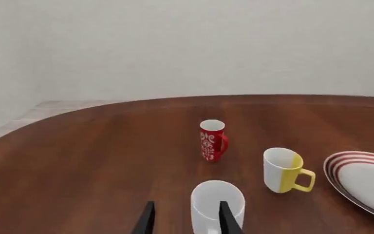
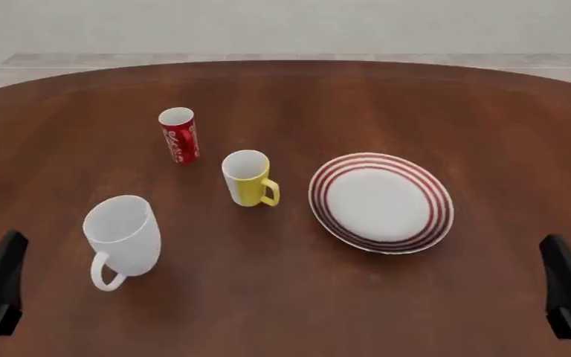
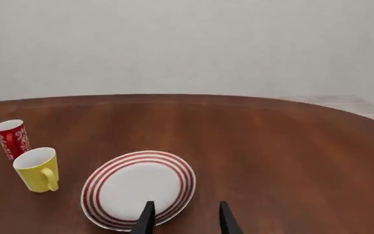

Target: Pick up the red mug and put it on the plate

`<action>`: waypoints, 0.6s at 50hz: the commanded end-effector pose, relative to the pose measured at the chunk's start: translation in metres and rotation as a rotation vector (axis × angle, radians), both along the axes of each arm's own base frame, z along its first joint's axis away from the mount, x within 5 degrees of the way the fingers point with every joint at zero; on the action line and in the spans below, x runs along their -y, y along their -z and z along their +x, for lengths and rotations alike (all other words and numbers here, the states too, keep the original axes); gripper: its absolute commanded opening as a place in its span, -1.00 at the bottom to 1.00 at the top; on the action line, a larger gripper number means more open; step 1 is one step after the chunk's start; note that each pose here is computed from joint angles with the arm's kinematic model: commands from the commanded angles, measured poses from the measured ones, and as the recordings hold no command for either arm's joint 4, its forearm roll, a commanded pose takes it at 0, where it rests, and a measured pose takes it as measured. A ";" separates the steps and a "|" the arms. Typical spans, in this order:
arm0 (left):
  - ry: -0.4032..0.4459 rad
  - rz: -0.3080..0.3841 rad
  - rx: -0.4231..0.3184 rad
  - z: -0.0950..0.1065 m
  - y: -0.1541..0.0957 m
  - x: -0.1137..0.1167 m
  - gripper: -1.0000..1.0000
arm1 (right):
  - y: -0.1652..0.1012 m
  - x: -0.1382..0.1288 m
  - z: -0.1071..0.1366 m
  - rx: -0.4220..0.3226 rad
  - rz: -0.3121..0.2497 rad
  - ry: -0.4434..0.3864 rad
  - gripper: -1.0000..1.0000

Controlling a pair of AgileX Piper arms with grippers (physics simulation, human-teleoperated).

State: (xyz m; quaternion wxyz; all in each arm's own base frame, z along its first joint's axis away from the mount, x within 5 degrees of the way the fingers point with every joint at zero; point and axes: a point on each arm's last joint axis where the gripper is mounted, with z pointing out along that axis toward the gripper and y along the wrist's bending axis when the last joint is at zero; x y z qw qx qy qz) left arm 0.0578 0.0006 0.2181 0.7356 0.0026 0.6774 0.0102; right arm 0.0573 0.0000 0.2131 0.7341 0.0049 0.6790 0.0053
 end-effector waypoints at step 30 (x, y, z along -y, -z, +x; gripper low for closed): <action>0.035 0.008 0.039 0.021 -0.041 0.003 1.00 | -0.001 0.001 0.004 -0.007 -0.011 0.013 1.00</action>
